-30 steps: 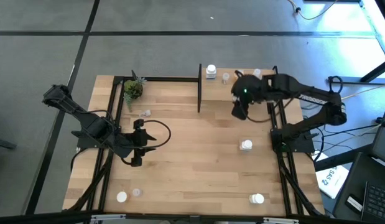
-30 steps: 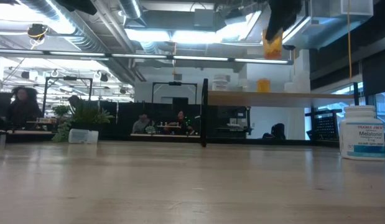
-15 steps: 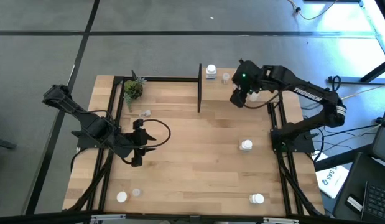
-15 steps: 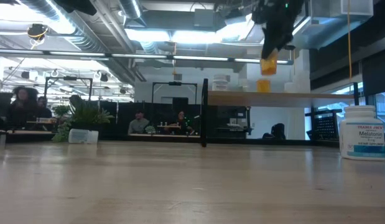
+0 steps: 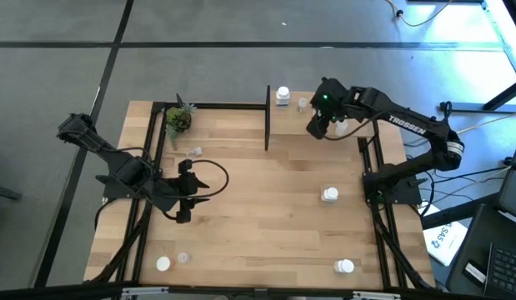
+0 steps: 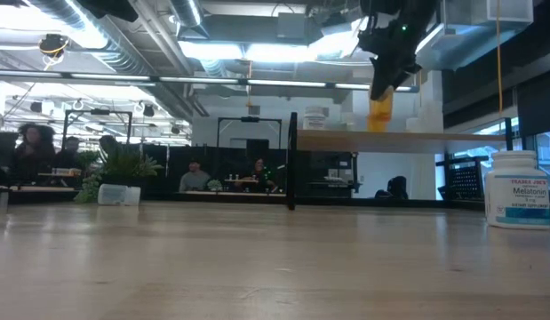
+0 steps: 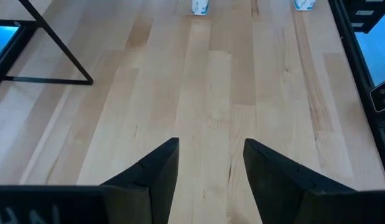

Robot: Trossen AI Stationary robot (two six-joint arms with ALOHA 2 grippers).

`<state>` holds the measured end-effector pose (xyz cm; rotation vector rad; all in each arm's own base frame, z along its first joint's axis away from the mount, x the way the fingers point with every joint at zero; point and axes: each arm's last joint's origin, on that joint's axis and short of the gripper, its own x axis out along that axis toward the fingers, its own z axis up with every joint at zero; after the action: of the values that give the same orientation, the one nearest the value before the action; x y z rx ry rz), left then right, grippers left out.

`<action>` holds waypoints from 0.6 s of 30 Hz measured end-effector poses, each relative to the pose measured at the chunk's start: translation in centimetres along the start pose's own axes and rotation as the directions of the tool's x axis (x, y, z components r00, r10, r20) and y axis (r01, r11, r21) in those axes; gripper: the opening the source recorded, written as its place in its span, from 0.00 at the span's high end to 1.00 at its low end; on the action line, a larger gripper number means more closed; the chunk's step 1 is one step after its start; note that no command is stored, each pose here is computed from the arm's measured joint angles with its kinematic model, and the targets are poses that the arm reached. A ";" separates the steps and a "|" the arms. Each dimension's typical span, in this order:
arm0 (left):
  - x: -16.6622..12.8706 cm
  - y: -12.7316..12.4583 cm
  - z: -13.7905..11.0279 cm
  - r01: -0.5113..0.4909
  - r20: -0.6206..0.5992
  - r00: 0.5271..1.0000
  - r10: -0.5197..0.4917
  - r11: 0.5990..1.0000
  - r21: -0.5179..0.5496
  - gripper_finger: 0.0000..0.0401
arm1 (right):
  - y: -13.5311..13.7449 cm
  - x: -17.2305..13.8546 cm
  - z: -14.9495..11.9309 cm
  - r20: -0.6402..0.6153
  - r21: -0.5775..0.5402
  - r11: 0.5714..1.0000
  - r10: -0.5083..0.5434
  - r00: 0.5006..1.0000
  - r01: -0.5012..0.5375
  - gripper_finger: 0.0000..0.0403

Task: Pick and place medicine bottles onto shelf by color
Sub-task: Put the top orange pill bottle on the shelf aligned with the other orange pill bottle

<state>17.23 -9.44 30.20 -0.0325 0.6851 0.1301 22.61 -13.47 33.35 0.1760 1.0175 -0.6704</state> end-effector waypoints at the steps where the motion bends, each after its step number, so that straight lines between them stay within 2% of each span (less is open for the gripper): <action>1: 0.0 0.0 0.0 0.000 0.000 1.000 0.000 1.000 0.000 0.57 | -0.1 0.1 0.0 -0.001 0.002 1.000 -0.001 1.000 0.001 0.50; 9: 0.0 0.0 0.0 0.000 0.000 1.000 0.000 1.000 0.000 0.57 | 0.1 1.8 -1.2 -0.045 -0.006 1.000 -0.013 0.999 0.013 0.50; 13: 0.0 0.0 0.0 0.001 0.000 1.000 -0.001 1.000 0.000 0.57 | 0.0 1.9 -1.0 -0.022 0.003 1.000 -0.016 1.000 0.016 0.50; 18: 0.0 0.0 0.0 0.000 0.000 1.000 0.000 1.000 -0.001 0.57 | -0.4 1.9 -0.9 -0.013 0.011 0.997 -0.081 0.997 0.081 0.50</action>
<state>17.23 -9.44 30.20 -0.0336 0.6850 0.1304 22.36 -14.24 31.35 0.1495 1.0374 -0.7500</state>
